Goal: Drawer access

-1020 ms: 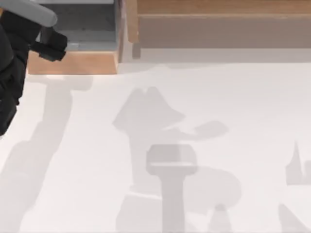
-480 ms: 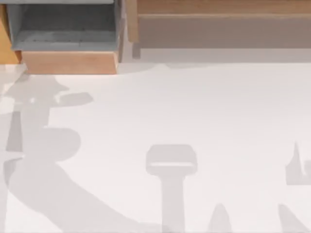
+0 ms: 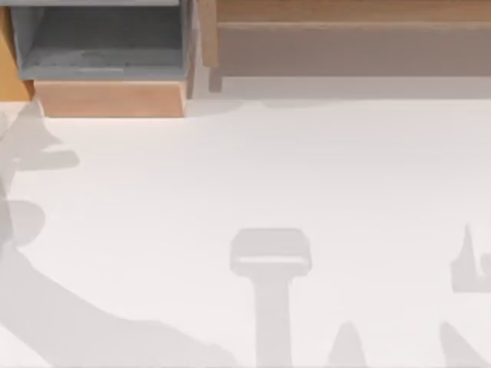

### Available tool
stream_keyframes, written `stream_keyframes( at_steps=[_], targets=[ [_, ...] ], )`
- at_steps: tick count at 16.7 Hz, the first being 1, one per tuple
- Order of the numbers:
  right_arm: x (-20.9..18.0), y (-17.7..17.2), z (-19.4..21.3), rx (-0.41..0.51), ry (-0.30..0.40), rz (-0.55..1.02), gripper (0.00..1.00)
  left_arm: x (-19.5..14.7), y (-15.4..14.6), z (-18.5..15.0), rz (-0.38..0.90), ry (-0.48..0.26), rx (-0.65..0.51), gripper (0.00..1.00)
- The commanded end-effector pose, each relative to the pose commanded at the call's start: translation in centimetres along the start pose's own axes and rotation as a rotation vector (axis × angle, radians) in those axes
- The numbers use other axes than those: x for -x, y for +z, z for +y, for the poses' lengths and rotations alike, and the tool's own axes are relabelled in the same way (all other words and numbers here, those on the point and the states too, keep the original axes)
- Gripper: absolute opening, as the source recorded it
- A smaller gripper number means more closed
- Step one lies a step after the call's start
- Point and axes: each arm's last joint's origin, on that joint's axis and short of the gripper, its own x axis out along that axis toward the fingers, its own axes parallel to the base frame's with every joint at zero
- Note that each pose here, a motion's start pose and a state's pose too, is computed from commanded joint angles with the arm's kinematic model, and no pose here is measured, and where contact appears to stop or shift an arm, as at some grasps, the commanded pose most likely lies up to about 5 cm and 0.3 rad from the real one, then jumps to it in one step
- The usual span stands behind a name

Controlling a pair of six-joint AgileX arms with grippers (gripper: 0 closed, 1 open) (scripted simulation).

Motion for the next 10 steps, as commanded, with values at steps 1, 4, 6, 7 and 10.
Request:
stream_keyframes(
  at_steps=[1,4,6,7,10],
  targets=[
    [0.0,0.0,0.0,0.0,0.0,0.0,1.0,0.0,0.0,0.0,-0.001,0.0,-0.002,1.0],
    [0.0,0.0,0.0,0.0,0.0,0.0,1.0,0.0,0.0,0.0,-0.001,0.0,-0.002,1.0],
    [0.0,0.0,0.0,0.0,0.0,0.0,1.0,-0.1,0.2,0.0,-0.004,-0.001,0.0,1.0],
    [0.0,0.0,0.0,0.0,0.0,0.0,1.0,-0.3,0.1,0.0,-0.002,0.0,-0.001,1.0],
    [0.0,0.0,0.0,0.0,0.0,0.0,1.0,-1.6,0.0,0.0,-0.001,0.0,-0.002,1.0]
  ],
)
